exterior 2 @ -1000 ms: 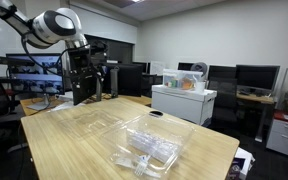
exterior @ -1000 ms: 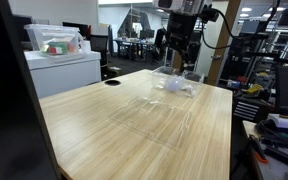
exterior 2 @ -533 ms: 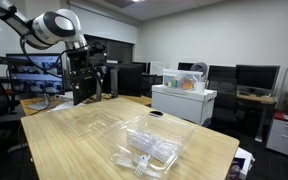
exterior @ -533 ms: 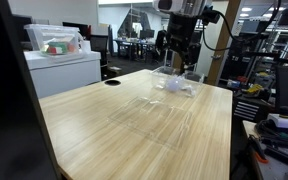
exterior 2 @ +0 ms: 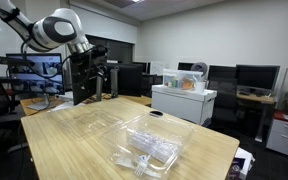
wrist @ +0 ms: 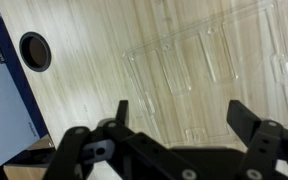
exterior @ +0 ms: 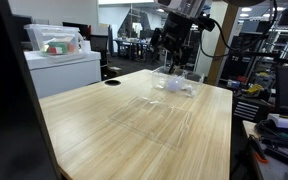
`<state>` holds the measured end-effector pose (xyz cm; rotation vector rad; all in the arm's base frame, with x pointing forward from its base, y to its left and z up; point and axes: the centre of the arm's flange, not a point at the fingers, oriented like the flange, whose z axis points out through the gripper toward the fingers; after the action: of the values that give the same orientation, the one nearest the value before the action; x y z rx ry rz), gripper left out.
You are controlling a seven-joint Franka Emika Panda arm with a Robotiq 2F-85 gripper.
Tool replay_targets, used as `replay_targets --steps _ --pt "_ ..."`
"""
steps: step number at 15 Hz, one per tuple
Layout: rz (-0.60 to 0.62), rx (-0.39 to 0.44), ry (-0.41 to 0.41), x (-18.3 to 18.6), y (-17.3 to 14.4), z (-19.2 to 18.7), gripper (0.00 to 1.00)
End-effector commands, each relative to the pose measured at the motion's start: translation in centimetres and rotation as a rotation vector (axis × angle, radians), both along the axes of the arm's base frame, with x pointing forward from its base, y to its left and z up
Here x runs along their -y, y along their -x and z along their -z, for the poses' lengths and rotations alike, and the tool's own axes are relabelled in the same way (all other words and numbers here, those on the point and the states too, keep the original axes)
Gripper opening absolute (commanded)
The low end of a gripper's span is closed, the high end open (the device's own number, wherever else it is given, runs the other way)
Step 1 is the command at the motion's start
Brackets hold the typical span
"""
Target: Pick up the clear packaging lid and put in on the clear packaging box which has a white fork inside on the table
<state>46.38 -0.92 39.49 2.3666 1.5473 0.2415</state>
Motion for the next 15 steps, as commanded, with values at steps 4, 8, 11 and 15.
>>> replay_targets --steps 4,8,11,15 --pt "-0.101 0.0 -0.118 2.7 -0.8 4.5 1.0" --pt "-0.21 -0.044 -0.177 2.8 -2.1 6.5 1.0" --pt "-0.28 -0.063 -0.178 3.0 -3.2 7.8 1.0" --pt "-0.343 -0.094 -0.15 3.7 -5.2 9.3 1.0"
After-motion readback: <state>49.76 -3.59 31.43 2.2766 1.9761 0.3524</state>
